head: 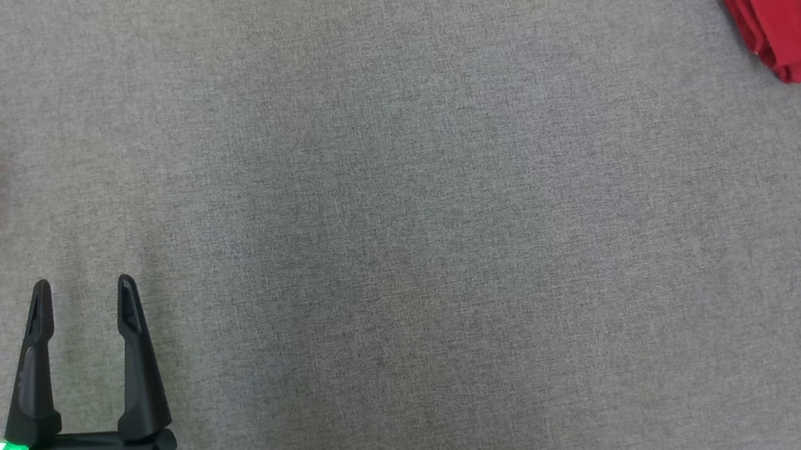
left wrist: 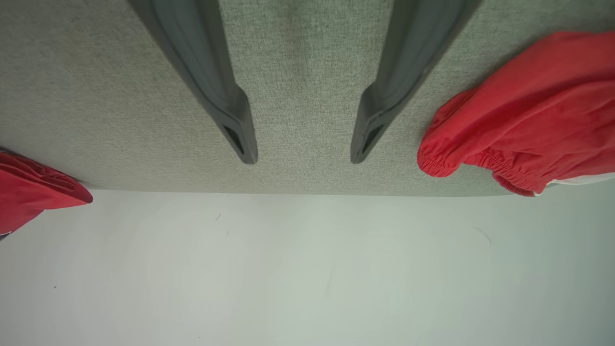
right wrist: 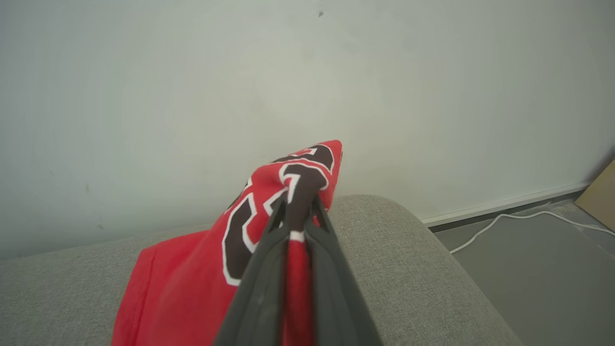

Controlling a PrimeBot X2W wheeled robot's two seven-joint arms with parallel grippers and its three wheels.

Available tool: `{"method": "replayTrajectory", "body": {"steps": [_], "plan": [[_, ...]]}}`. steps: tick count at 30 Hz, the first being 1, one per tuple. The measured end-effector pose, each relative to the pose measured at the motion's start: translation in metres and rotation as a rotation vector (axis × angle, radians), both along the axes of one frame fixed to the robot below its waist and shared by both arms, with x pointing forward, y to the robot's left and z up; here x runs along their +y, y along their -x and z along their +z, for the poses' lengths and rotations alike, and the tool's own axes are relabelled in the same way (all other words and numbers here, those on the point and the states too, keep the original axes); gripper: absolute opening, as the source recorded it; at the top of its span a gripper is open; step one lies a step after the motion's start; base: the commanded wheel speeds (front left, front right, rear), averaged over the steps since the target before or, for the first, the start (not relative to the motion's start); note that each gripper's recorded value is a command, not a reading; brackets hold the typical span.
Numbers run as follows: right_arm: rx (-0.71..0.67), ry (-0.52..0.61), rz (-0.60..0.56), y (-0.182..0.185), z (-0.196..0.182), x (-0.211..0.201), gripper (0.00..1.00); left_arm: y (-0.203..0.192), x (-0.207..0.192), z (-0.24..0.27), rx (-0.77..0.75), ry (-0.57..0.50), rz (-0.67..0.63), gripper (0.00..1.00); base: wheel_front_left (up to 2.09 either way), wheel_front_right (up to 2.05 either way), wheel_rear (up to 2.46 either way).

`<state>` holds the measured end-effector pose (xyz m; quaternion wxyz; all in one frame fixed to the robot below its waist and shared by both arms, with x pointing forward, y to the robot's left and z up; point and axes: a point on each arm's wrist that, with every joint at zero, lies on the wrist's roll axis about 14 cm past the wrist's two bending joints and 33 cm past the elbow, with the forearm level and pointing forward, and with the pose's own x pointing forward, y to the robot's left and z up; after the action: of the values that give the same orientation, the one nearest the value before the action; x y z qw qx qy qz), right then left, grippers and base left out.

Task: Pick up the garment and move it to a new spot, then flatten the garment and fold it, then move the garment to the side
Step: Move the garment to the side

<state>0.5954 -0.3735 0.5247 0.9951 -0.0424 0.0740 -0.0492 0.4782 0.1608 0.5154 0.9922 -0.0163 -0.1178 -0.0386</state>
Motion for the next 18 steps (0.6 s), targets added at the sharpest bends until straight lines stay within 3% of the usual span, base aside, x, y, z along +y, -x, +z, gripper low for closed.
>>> {"method": "replayTrajectory", "body": {"steps": [6, 7, 8, 9, 18], "plan": [[0.025, 0.027, -0.008, -0.001, -0.003, -0.005, 0.00, 0.000, 0.001, -0.001, 0.003, -0.004, 0.000, 1.00, 0.00, 0.00, 0.00], [0.030, 0.031, -0.011, -0.001, -0.004, -0.006, 0.15, 0.000, 0.001, -0.002, 0.004, -0.005, 0.001, 1.00, 0.00, 0.00, 0.00], [0.032, 0.034, -0.012, -0.001, -0.004, -0.007, 0.48, 0.000, 0.001, -0.002, 0.005, -0.005, 0.001, 1.00, 0.00, 0.00, 0.00], [0.036, 0.041, -0.014, -0.002, -0.004, -0.008, 1.00, 0.000, 0.001, -0.002, 0.006, -0.005, 0.002, 1.00, 0.00, 0.00, 0.00], [0.028, 0.125, -0.025, -0.003, 0.000, -0.017, 1.00, 0.003, 0.007, -0.001, 0.008, -0.011, 0.021, 1.00, 0.00, 0.00, 0.00]]}}
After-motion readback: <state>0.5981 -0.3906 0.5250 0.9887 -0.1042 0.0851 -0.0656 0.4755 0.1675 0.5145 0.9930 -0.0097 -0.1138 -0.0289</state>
